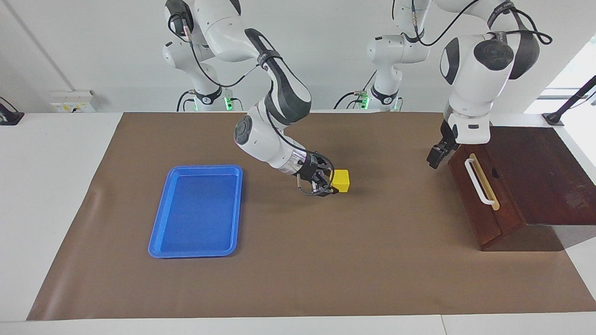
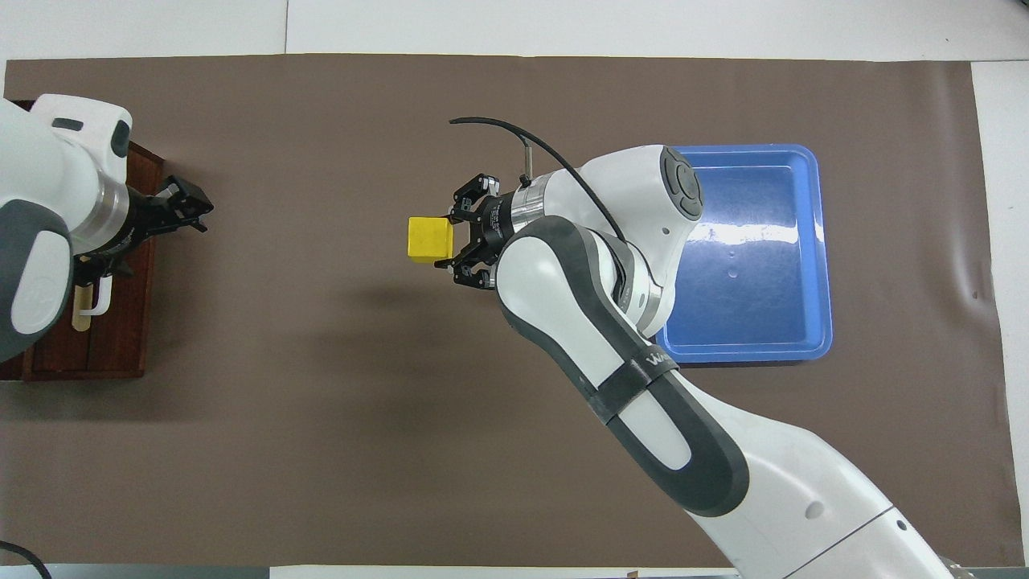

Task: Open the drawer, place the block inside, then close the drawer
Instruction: 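Pull the drawer open with the left gripper while the right gripper holds the block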

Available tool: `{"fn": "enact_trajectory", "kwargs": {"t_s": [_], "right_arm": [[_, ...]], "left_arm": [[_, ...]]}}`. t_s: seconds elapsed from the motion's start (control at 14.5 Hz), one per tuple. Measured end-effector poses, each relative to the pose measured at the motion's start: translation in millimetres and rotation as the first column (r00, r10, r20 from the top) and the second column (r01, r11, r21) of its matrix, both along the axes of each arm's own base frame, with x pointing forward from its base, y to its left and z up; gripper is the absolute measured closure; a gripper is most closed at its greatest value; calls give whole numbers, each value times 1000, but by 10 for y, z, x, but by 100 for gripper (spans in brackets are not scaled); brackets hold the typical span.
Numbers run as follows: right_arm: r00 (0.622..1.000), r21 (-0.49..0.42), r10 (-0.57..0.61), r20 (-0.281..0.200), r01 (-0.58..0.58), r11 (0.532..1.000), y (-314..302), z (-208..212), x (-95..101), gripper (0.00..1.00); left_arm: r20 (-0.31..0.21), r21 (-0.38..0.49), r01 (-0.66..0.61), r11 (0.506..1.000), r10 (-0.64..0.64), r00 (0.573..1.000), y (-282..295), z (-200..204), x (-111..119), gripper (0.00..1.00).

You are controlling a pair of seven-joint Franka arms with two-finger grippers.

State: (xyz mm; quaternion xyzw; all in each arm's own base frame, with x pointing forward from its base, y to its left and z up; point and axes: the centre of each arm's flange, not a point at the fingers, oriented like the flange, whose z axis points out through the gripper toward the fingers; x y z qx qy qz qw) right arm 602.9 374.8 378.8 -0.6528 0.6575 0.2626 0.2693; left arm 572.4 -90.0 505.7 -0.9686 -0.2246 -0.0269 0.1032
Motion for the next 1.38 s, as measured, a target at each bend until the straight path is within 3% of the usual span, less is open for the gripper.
{"fn": "enact_trajectory", "kwargs": {"t_s": [0.14,0.34,0.48,0.83,1.38], "right_arm": [[1000,-1,0,-1,0,1000,0,-8,1,44],[1000,-2,-11,10,11,1000,-7,-11,17,44],[1000,-3,-8,12,8,1000,31,-16,-3,44],[1000,-4,-11,25,11,1000,82,-11,-23,44],[1000,-5,-11,24,11,1000,81,-24,-21,44]], "left_arm": [[-38,68,198,978,-196,980,-19,-223,84,0],[-100,183,445,877,-433,896,181,-530,224,0],[-138,191,546,816,-529,838,456,-637,287,0],[-172,216,642,736,-618,767,839,-867,302,0],[-177,187,680,709,-657,733,710,-1283,264,0]]}}
